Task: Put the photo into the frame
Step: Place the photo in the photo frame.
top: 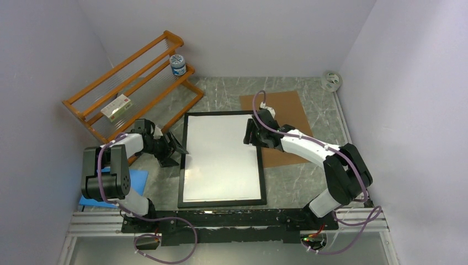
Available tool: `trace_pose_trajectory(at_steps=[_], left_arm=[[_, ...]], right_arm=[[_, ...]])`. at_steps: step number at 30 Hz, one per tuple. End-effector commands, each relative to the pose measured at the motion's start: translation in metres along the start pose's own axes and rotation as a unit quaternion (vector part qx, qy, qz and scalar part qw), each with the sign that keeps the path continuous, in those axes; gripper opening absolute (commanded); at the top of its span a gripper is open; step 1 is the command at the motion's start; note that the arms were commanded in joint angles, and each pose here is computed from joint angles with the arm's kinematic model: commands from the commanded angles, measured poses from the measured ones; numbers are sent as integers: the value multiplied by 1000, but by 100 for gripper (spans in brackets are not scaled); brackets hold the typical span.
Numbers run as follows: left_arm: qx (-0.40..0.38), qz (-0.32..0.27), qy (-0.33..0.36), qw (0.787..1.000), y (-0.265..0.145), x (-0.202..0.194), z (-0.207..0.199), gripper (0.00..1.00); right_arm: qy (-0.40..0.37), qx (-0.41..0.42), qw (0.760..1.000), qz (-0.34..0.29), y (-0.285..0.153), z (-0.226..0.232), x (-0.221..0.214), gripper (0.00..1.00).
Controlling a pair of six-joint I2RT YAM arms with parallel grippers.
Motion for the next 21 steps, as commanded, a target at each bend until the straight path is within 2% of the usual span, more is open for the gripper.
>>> trace_pose_trajectory(at_steps=[1, 4, 9, 16, 21], left_arm=[[1, -7, 10, 1000, 0, 6, -4, 76], [-3, -1, 6, 1000, 2, 6, -4, 76], [-5, 6, 9, 1000, 5, 3, -5, 64], [20, 14, 17, 1000, 13, -2, -1, 51], [53, 6, 32, 998, 15, -1, 1, 52]], right_arm=[[-2, 7, 1000, -19, -1, 11, 9, 61], [-9, 43, 999, 4, 3, 24, 2, 59], [10, 45, 999, 26, 12, 26, -8, 55], [43, 6, 999, -3, 10, 14, 11, 54], [72, -22, 996, -40, 1, -3, 33, 55]])
Point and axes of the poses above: each gripper's point midway between its finger pads, its own y axis out along the fingers, its own z axis along the line the jaws close on, x = y × z, the point moved 4 cm from there along -y, back along the fingers, and after that the axes turned 3 degrees about y, right-handed, at the moved point
